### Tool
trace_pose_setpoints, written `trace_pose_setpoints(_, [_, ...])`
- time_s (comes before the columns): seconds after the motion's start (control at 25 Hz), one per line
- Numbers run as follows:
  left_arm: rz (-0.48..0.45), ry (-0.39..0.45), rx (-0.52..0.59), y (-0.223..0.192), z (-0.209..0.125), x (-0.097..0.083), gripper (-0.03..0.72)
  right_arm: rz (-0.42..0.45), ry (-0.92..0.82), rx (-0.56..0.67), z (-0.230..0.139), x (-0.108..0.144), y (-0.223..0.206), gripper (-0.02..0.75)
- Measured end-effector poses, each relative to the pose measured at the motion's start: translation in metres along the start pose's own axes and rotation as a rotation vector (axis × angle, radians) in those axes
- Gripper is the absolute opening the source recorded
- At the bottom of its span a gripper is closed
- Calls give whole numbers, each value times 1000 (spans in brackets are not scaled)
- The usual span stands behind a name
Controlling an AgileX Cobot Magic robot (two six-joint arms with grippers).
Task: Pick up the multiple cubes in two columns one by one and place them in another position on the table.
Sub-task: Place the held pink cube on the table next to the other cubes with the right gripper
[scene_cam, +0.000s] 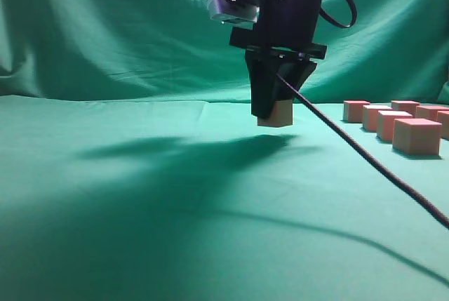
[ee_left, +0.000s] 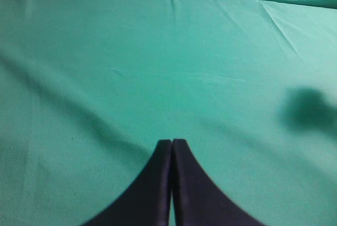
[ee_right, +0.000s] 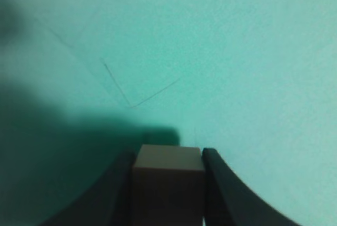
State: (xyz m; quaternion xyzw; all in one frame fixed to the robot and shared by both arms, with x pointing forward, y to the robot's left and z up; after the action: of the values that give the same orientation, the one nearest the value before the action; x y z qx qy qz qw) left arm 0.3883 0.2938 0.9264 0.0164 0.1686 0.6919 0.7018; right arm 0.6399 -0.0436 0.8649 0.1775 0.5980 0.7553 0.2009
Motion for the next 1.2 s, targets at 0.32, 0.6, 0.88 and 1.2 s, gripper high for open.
trace_pose_setpoints(0.32, [0,0,0,0,0,0,0,-6,-80,-5,2,-2,-4,262])
trace_pose_setpoints(0.6, [0,0,0,0,0,0,0,-6,-136,-6,2,-2,-4,262])
trace_pose_setpoints(0.88, [0,0,0,0,0,0,0,8,-136,19,-3,1,-4,262])
trace_pose_setpoints(1.2, [0,0,0,0,0,0,0,10,-117,19,-3,1,-4,262])
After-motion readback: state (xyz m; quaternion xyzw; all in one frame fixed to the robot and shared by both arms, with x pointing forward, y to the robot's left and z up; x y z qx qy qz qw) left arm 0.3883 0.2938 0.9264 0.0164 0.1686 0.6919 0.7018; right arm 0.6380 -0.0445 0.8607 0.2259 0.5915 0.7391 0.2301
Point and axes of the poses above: a point on each arm's last joint axis where the gripper is mounted, y pointing back along that axis away from the gripper, x along the wrist's bending axis when the last joint is at zero, z = x × y, the point moved 10 cm from there along -y, pointing out along that axis toward the gripper, and after that the axes turned 6 degrees about y, right-handed, at the moved point
